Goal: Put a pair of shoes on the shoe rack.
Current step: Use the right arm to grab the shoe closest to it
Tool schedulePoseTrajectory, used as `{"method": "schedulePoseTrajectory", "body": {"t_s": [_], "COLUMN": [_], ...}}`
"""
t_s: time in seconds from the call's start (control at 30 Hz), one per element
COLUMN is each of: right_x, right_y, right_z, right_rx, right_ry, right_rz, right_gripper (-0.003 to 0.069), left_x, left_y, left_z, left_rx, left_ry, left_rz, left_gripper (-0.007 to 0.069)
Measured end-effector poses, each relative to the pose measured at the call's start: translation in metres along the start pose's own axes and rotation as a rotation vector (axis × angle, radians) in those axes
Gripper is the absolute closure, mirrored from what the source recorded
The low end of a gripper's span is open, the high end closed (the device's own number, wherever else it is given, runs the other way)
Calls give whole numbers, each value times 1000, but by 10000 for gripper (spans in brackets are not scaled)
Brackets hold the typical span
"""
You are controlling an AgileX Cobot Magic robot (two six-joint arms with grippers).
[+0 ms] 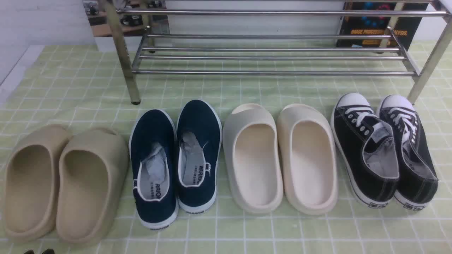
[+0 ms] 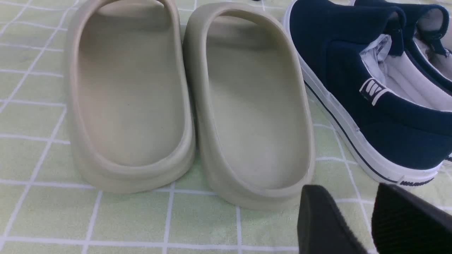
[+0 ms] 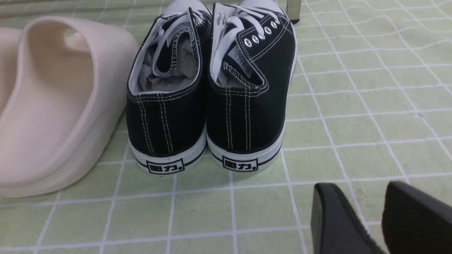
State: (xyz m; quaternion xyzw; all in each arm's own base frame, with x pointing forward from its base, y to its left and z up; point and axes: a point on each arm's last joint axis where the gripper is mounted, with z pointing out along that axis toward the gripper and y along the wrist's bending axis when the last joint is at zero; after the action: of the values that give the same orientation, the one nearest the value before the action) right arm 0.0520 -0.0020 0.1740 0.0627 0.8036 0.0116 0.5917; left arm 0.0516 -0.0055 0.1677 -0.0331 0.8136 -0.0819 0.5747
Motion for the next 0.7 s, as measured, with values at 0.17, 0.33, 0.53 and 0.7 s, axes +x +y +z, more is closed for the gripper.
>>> {"method": "schedulePoseTrajectory", "body": {"t_s": [0.17, 0.33, 0.53, 0.7], "right_x": [0, 0, 0, -1], "right_y": [0, 0, 0, 0], "right_z": [0, 0, 0, 0], "right_rx": [0, 0, 0, 0], "right_ry": [-2, -3, -5, -25], "right_rz": [0, 0, 0, 0], "right_gripper": [412, 412, 412, 412], "left_x": [0, 0, 0, 0], "left_y": [0, 0, 0, 0], "left_z": [0, 0, 0, 0], "left_rx": [0, 0, 0, 0], "left_ry": [0, 0, 0, 0], "left_rz": [0, 0, 0, 0], "left_gripper": [386, 386, 386, 386]}}
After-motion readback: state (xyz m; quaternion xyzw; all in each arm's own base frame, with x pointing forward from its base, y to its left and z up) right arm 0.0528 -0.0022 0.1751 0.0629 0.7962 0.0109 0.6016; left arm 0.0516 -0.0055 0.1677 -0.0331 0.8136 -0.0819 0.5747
